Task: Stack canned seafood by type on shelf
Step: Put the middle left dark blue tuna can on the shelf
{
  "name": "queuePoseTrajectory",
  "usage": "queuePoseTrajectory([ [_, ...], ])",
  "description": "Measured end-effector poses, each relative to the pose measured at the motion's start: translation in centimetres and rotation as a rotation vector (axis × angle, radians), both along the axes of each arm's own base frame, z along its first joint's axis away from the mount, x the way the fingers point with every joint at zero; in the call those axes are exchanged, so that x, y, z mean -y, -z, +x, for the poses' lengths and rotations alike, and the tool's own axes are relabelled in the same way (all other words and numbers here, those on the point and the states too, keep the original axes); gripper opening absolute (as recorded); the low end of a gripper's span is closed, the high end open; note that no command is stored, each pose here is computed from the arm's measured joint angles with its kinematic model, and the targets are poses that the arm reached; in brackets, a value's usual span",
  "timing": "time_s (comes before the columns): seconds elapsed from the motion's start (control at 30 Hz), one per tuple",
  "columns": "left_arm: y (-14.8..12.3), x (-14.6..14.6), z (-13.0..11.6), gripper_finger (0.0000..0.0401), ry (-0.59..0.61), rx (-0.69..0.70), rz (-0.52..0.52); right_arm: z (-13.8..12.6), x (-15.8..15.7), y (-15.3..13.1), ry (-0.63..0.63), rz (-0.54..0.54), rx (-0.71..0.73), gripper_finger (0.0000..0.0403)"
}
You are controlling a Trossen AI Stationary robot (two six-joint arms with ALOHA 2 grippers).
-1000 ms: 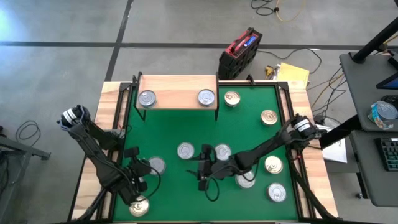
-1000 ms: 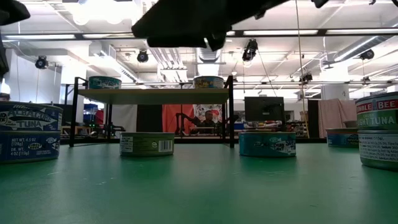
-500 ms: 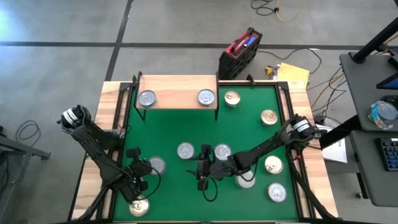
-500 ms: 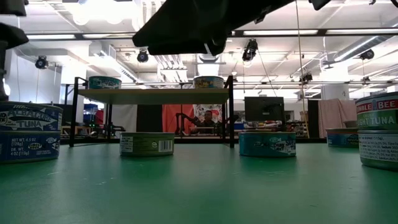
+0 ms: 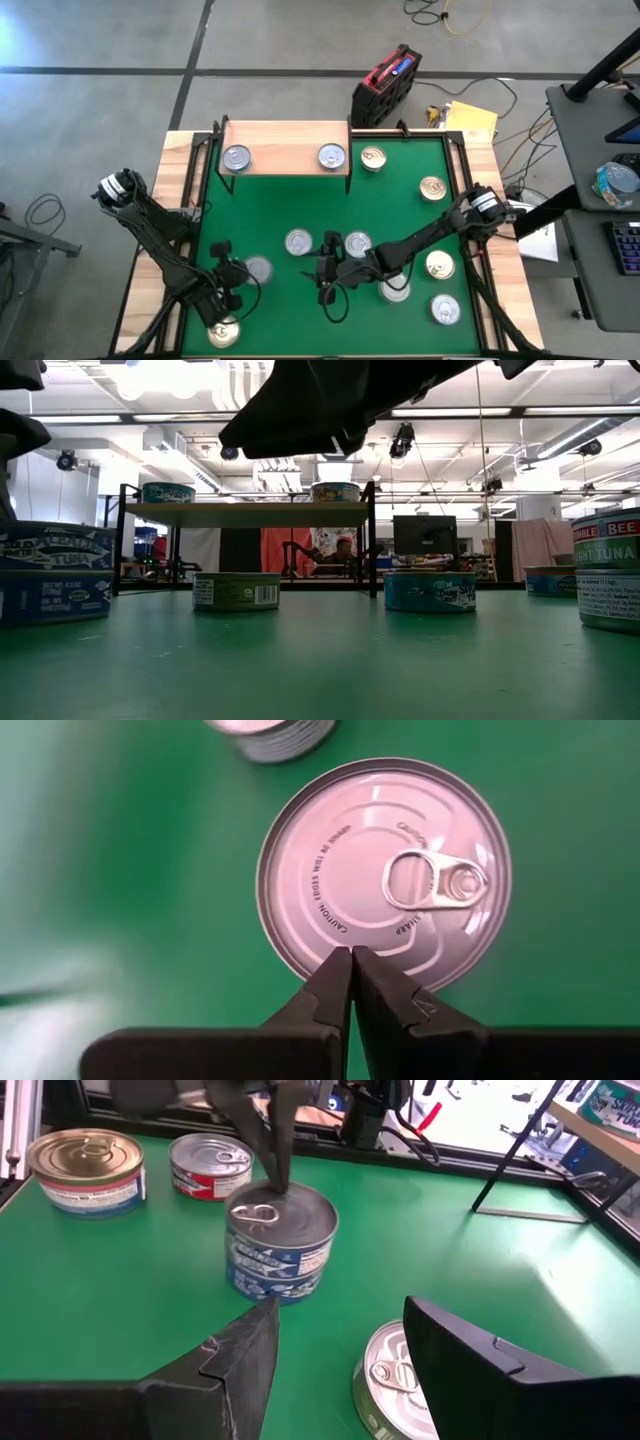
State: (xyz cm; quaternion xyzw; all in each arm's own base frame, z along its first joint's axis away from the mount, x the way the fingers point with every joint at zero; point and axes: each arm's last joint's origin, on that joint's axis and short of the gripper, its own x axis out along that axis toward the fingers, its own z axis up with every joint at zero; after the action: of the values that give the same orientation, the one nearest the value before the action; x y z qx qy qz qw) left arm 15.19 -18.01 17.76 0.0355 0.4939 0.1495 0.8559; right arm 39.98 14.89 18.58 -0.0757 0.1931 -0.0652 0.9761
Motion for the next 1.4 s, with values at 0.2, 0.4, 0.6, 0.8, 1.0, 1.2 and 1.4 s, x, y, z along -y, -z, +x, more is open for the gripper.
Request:
queuePoseTrajectory([
  [0.2, 0.0, 0.8, 0.8, 0.0000, 0.066, 0.077, -0.040, -0.1, 0.0, 0.2, 0.006, 0.004, -0.024, 0.0206],
  [0.4, -0.3, 1.3, 2.0, 0.0000, 0.132, 0.152, -0.060, -0.1, 0.1, 0.3, 0.006, 0.003, -0.026, 0.0206],
  [0.6, -0.5, 1.4, 2.2, 0.0000, 0.149, 0.156, -0.055, -0.2, 0.1, 0.4, 0.020, 0.027, -0.039, 0.0206],
  [0.8, -0.6, 1.5, 2.2, 0.0000, 0.141, 0.139, -0.089, 0.3, 0.9, 0.3, 0.032, 0.184, -0.017, 0.0206],
  [1.0, -0.4, 1.6, 1.5, 0.0000, 0.100, 0.097, -0.129, 2.0, 2.5, 1.3, -0.060, 0.341, 0.027, 0.0206],
  [1.2, -0.2, 1.7, 1.1, 0.0000, 0.088, 0.103, -0.141, 4.6, 2.9, 1.5, -0.027, 0.429, 0.022, 0.0206],
  [1.4, 0.4, 1.6, 1.0, 0.0000, 0.070, 0.127, -0.161, 7.1, 2.8, 1.3, 0.017, 0.401, -0.086, 0.0206],
])
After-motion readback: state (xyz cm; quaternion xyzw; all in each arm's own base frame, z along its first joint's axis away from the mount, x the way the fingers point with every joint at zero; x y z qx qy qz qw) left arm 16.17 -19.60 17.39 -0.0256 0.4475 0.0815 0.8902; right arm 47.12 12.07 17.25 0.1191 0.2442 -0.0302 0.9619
